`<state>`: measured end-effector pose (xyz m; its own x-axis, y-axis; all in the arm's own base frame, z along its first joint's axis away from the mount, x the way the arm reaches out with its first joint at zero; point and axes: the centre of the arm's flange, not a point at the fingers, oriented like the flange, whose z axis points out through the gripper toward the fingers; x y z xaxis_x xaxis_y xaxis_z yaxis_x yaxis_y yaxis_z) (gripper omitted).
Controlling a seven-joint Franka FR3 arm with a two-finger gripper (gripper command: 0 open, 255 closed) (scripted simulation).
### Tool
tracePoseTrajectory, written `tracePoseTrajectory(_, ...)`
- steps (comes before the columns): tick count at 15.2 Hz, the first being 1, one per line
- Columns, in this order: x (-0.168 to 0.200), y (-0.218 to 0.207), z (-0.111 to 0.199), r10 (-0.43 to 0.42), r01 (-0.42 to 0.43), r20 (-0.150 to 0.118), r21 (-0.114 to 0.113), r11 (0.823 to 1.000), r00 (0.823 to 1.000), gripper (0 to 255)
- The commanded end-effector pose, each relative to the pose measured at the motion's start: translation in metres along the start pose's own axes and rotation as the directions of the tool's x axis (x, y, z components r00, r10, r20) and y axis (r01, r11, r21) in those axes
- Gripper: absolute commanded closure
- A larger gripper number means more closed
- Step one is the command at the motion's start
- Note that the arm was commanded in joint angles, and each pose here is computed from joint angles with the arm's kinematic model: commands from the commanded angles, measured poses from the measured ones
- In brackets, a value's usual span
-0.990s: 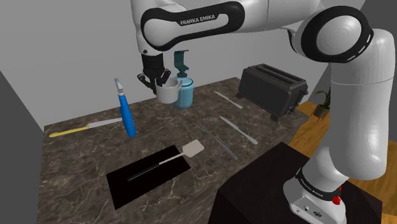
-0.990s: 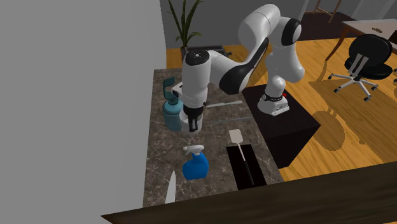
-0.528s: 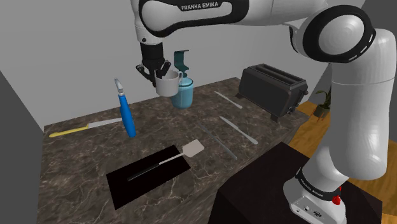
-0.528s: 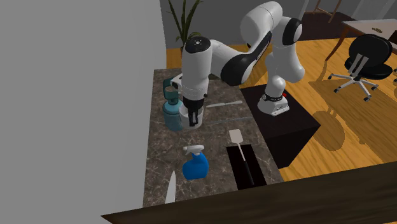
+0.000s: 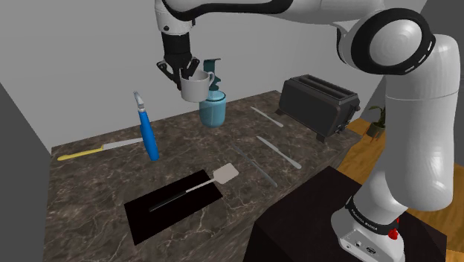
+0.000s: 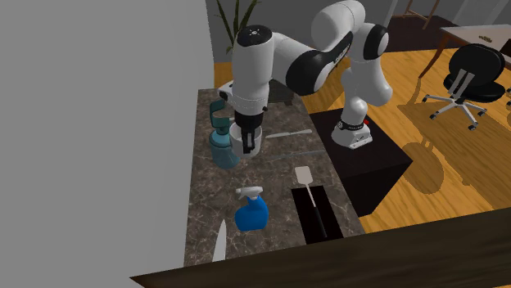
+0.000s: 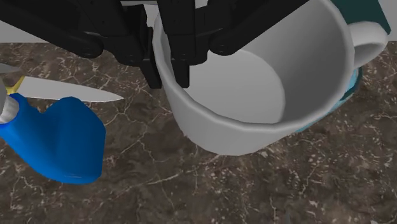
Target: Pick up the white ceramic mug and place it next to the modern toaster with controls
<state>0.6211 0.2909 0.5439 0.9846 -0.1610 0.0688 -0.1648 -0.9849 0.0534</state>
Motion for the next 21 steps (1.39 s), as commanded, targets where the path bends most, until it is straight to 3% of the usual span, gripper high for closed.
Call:
tracePoseTrajectory(1,0.001,0.0,-0.011,0.0,0.0,0.0,0.0,1.0,1.0,255)
tracePoseTrajectory(13,0.005,0.003,-0.069,0.0,0.0,0.0,0.0,1.0,1.0,255)
tracePoseTrajectory(21,-0.013,0.107,-0.065,0.0,0.0,0.0,0.0,1.0,1.0,255)
